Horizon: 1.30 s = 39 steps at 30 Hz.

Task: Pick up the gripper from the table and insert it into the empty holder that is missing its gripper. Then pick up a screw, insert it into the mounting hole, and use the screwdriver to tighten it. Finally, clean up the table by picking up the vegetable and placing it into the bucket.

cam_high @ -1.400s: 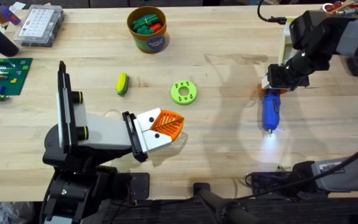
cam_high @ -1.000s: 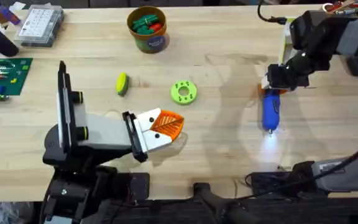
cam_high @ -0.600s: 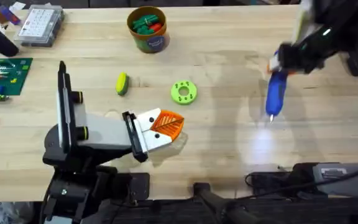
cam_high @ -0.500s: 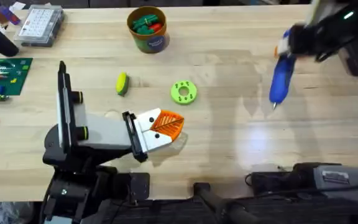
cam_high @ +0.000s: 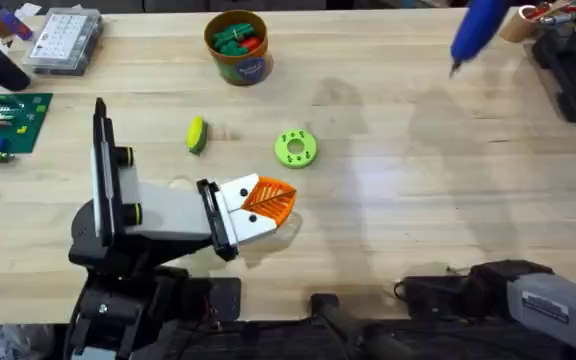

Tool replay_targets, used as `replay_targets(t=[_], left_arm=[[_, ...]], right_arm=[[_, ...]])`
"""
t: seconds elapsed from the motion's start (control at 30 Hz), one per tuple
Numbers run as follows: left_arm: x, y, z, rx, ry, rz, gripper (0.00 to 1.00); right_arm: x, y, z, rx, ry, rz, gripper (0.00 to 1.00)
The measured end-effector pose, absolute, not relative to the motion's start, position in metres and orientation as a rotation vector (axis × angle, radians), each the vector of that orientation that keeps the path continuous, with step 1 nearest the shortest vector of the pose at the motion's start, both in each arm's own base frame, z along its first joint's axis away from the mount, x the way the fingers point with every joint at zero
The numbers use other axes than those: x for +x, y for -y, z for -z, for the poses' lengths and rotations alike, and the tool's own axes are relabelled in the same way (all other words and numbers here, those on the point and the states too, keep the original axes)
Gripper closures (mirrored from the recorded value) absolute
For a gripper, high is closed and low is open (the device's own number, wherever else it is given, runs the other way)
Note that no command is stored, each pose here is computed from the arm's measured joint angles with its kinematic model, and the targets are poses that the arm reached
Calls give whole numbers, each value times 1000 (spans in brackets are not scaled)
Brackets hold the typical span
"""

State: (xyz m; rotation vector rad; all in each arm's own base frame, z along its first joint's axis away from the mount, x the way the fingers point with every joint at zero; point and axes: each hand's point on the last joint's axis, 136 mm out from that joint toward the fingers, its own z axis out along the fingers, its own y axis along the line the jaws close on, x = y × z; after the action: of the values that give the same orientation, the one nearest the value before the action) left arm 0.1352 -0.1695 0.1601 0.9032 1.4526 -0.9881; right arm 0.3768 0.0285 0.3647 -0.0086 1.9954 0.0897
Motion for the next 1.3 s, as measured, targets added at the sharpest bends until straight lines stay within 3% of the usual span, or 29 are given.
replay_targets(t=[0.2,0.47,0.77,1.3], left_arm=[[135,169,-160,903,-1453,988,985],[135,169,-160,903,-1453,988,985],[135,169,-160,903,-1453,988,985],[135,169,-160,903,-1453,988,985]], right_arm=[[379,-58,-406,-83,-1833,-164,954],[375,-101,-432,-223,-1721,-322,955],[347,-155,-486,-496,-1449,-579,953],[284,-265,-492,-845,-1266,-911,953]])
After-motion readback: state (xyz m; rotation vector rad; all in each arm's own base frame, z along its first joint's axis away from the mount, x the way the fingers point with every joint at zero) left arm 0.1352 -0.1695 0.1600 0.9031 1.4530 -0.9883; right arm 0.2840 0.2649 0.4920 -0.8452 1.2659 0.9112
